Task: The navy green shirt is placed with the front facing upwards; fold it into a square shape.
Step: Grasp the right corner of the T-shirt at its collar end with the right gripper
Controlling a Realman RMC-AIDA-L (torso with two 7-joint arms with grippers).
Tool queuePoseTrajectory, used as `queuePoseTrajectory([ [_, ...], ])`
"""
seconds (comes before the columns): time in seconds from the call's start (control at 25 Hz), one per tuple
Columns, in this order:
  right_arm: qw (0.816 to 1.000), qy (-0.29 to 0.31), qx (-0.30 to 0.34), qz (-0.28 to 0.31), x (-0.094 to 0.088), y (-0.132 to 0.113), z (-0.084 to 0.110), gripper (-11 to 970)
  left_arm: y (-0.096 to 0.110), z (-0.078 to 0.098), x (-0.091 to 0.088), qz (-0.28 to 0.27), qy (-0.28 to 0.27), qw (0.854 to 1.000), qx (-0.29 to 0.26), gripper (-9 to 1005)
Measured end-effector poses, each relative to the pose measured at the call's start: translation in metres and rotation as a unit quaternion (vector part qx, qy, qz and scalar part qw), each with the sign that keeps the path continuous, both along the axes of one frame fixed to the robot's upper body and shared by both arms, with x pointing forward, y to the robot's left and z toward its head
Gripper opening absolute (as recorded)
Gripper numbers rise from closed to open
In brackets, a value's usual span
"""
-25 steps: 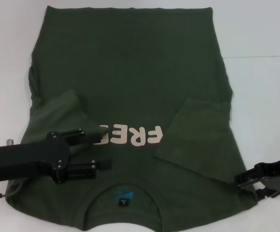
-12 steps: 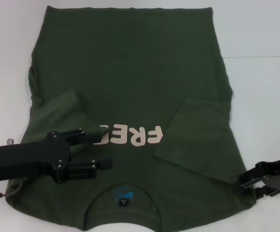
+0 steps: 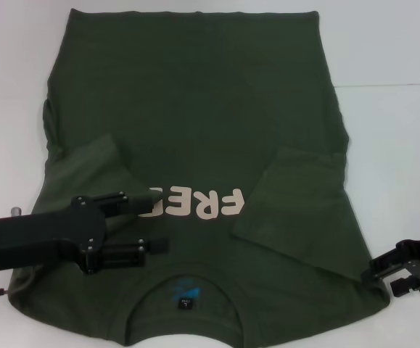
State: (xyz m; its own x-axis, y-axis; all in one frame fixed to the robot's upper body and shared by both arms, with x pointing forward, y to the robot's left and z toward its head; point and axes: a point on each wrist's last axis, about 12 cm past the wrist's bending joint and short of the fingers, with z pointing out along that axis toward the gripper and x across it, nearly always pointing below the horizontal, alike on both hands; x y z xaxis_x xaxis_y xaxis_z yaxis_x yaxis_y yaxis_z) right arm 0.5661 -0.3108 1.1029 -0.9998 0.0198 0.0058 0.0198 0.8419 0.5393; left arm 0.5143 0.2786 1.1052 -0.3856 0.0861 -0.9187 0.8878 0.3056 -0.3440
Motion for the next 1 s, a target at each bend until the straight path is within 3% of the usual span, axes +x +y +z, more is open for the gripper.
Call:
queuePoseTrajectory([
  [1.0, 1.0, 0.005, 0.0, 0.008, -0.0024, 0.0082, -0.0063, 699, -0.0005, -0.0003, 0.0001, 0.0, -0.002, 1.0, 0.0, 829],
])
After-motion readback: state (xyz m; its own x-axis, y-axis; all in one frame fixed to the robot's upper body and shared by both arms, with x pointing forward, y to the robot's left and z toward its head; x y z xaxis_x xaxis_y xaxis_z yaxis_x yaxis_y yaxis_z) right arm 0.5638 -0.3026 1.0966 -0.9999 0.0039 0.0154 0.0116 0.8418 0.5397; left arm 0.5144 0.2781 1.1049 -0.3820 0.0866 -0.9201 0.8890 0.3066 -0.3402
